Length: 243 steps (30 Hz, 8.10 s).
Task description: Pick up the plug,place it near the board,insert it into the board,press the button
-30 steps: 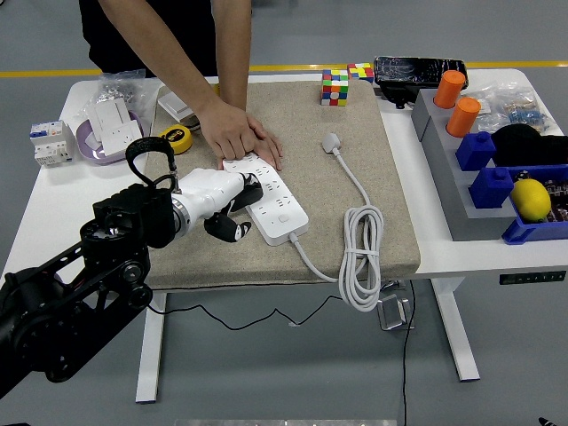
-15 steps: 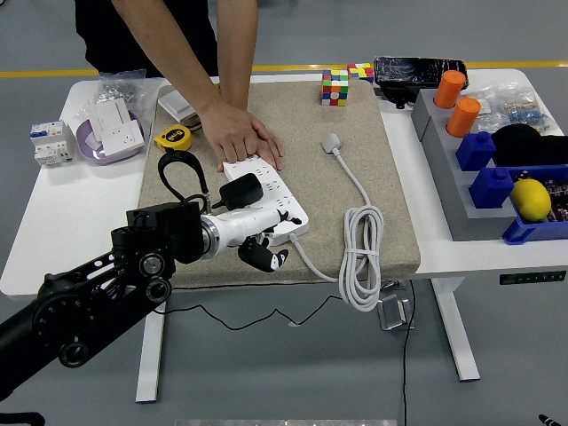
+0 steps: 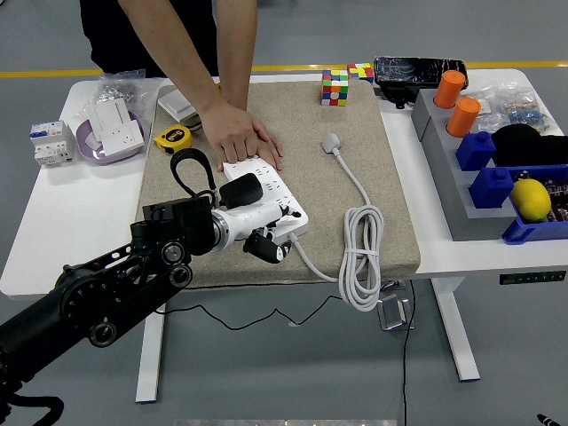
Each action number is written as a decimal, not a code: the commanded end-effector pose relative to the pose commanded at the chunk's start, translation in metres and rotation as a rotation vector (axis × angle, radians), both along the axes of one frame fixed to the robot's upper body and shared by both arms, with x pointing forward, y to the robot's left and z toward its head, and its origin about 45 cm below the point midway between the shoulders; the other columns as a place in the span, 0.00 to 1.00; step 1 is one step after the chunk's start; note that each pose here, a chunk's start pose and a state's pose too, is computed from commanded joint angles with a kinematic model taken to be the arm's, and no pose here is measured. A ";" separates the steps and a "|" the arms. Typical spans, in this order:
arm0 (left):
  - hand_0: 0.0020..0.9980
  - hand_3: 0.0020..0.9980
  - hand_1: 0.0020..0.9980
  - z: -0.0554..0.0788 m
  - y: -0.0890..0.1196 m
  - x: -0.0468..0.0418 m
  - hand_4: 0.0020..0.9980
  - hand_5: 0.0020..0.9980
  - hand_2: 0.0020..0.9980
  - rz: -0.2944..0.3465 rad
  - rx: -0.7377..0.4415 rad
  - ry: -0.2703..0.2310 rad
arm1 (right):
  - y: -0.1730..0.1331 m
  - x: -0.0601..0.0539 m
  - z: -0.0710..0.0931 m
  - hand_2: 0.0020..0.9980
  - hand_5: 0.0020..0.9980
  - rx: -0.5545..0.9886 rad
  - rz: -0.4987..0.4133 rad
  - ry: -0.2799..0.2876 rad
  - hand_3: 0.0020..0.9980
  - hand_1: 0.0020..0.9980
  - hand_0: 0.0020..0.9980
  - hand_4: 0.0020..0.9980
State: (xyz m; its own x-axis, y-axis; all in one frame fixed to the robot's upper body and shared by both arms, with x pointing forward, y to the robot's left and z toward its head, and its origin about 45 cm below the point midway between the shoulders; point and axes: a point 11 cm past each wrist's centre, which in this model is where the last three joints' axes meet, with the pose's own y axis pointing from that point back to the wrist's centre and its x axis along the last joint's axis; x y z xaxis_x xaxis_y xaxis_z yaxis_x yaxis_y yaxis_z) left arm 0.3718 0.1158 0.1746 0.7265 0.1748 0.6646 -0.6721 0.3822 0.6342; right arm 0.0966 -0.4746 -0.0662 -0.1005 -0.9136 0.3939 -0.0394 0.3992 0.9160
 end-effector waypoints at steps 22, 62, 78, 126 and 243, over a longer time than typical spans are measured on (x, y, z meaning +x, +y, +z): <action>0.14 0.98 0.06 -0.009 0.012 0.0044 0.41 0.21 0.17 0.018 0.046 -0.013 | -0.001 -0.005 -0.001 0.76 0.81 -0.001 0.001 0.011 0.78 0.79 0.87 1.00; 0.14 0.95 0.06 -0.008 0.015 0.0039 0.41 0.21 0.17 -0.048 0.152 -0.036 | 0.000 -0.001 0.000 0.77 0.81 0.000 -0.005 -0.001 0.78 0.79 0.87 1.00; 0.14 0.94 0.06 -0.010 0.013 0.0013 0.41 0.21 0.17 -0.051 0.144 -0.046 | -0.002 -0.005 0.000 0.77 0.81 -0.003 -0.004 0.008 0.78 0.80 0.87 1.00; 0.14 0.93 0.05 -0.005 0.013 0.0083 0.41 0.21 0.17 -0.042 0.126 -0.078 | -0.001 -0.002 0.000 0.77 0.81 -0.001 -0.008 0.001 0.78 0.80 0.87 1.00; 0.46 1.00 0.58 0.130 0.162 -0.0795 0.91 0.49 0.55 0.527 -0.482 -1.210 | 0.000 -0.006 -0.002 0.77 0.81 0.006 -0.041 -0.005 0.77 0.80 0.89 1.00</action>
